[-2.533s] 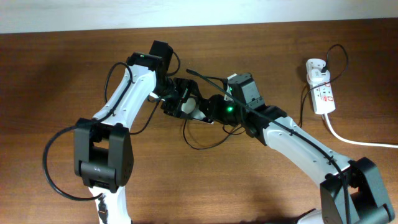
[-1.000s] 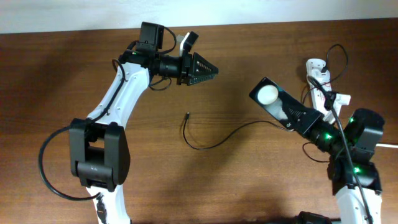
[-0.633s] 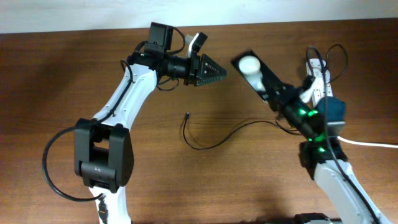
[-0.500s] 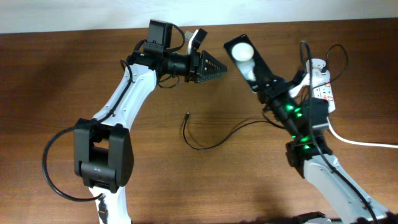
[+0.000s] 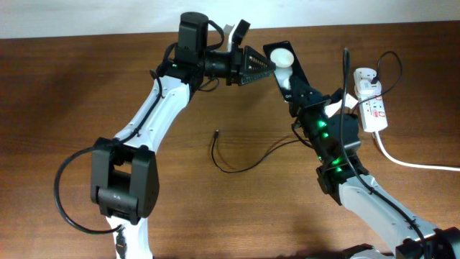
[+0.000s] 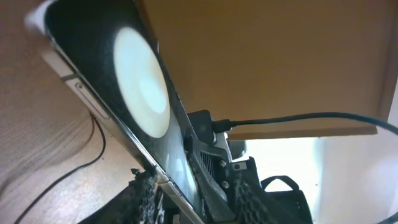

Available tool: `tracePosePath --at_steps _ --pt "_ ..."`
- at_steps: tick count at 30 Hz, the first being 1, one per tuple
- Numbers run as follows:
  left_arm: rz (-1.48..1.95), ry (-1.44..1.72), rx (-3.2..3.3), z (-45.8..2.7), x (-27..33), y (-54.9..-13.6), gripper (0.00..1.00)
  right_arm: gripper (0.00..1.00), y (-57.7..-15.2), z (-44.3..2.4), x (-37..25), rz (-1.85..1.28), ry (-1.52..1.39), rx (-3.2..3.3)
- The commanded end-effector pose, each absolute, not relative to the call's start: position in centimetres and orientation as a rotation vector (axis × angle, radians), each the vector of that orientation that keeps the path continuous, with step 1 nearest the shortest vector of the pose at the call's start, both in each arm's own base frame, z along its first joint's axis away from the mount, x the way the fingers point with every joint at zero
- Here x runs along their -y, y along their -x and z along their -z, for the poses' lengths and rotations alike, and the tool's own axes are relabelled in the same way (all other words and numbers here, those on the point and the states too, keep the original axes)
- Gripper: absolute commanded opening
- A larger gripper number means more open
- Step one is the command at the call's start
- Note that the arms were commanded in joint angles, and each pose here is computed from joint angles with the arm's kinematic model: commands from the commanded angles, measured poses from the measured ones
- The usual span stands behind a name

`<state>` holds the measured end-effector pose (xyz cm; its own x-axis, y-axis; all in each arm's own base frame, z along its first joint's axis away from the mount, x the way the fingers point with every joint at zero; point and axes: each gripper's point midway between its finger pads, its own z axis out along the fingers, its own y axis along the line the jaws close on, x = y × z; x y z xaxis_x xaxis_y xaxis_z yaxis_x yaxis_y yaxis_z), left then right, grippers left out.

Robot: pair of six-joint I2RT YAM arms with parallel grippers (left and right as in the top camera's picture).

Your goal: Plug charger to phone and switch on socket

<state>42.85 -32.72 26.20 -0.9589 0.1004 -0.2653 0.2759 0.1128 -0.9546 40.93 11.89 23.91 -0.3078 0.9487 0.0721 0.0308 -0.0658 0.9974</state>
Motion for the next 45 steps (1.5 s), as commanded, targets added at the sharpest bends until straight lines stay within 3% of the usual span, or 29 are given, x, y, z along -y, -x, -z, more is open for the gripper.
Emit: tracePosePath --at_steps 1,7,10,16,30,32,36,45 --pt "1.969 -0.378 -2.245 -26.7 33.6 -42.5 0.45 0.04 -40.9 -27.2 -12.6 -1.556 -1.021 -1.362" --pt "1.964 -0.368 -2.251 -26.6 33.6 -42.5 0.45 0.04 -40.5 -27.2 -13.6 -1.593 -0.981 -1.405" --pt "1.929 -0.312 -2.267 -26.3 33.8 -43.1 0.33 0.04 -40.1 -25.2 -14.9 -1.576 -1.020 -1.501" --pt "1.866 -0.201 -2.302 -25.6 34.6 -44.0 0.29 0.04 -39.7 -24.9 -16.2 -1.561 -1.036 -1.503" --pt "1.845 -0.107 -2.223 -27.3 37.3 -44.9 0.30 0.04 -39.3 -24.9 -17.1 -1.599 -1.048 -1.509" --pt "1.846 -0.117 -2.209 -27.5 37.3 -44.9 0.27 0.04 -39.3 -24.9 -17.2 -1.601 -1.045 -1.513" --pt "1.847 -0.117 -2.210 -27.5 37.3 -44.9 0.12 0.04 -39.3 -24.7 -17.3 -1.601 -1.047 -1.523" --pt "1.882 -0.062 -2.238 -27.5 37.3 -44.8 0.00 0.04 -39.5 -23.6 -17.7 -1.601 -1.051 -1.563"
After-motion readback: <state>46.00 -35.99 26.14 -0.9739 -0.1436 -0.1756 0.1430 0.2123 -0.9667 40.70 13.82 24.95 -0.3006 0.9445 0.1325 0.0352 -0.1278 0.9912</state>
